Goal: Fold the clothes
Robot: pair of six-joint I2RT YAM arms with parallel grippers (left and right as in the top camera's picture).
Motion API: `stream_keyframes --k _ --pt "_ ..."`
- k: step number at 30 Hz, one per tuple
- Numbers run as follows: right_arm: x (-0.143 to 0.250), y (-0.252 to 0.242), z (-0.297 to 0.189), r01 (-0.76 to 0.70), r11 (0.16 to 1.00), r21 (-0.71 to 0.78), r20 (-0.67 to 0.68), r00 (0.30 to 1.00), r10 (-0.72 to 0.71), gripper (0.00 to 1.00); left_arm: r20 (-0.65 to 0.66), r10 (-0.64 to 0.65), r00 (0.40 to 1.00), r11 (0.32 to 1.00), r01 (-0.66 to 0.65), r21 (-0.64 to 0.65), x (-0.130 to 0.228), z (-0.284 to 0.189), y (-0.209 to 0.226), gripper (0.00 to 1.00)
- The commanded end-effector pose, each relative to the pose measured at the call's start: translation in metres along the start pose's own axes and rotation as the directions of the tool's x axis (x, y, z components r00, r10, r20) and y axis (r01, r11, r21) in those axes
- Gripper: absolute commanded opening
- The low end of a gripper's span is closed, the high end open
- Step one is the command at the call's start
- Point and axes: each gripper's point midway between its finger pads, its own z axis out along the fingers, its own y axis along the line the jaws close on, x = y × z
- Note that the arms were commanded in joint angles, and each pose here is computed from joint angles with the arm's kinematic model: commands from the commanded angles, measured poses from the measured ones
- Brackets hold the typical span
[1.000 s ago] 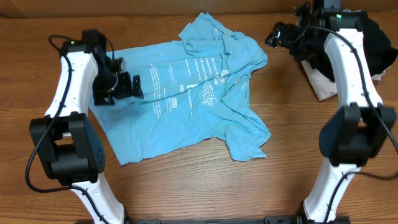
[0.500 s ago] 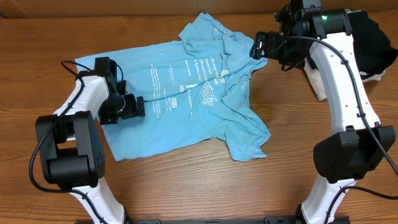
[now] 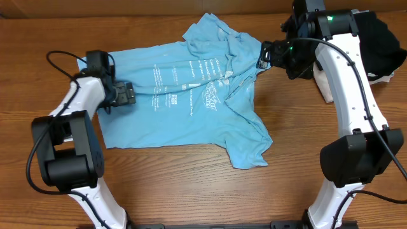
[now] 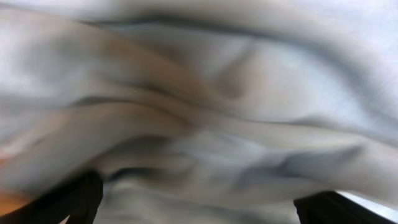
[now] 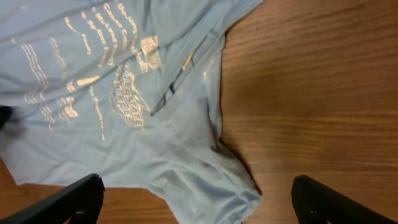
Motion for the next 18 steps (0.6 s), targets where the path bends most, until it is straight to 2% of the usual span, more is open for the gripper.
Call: stream_keyframes --k 1,7,10,15,18 --pt "0.009 0.003 0.003 -0.01 1.0 0.013 -0.029 1.0 0.011 1.0 0.034 0.009 0.999 1.0 -0.009 -0.008 -0.037 -0.035 0.018 1.0" --pt "0.022 0.016 -0.013 0.01 1.0 0.005 -0.025 1.0 -0.01 1.0 -0.071 -0.004 0.997 0.995 0.011 0.1 -0.041 -0.118 0.007 1.0" --pt "0.032 0.02 -0.029 0.027 1.0 0.012 -0.01 1.0 -0.026 1.0 -0.145 -0.048 0.988 0.989 0.068 0.131 -0.027 -0.147 0.002 0.95" --pt "0.054 0.019 -0.047 0.027 0.998 0.055 -0.023 0.999 -0.026 1.0 -0.257 -0.057 0.965 0.99 0.089 0.113 0.006 -0.164 0.005 0.9" --pt "0.065 0.017 -0.055 0.015 0.996 0.083 -0.033 0.999 -0.012 1.0 -0.279 -0.065 0.958 0.989 0.099 0.109 0.021 -0.169 0.005 0.9"
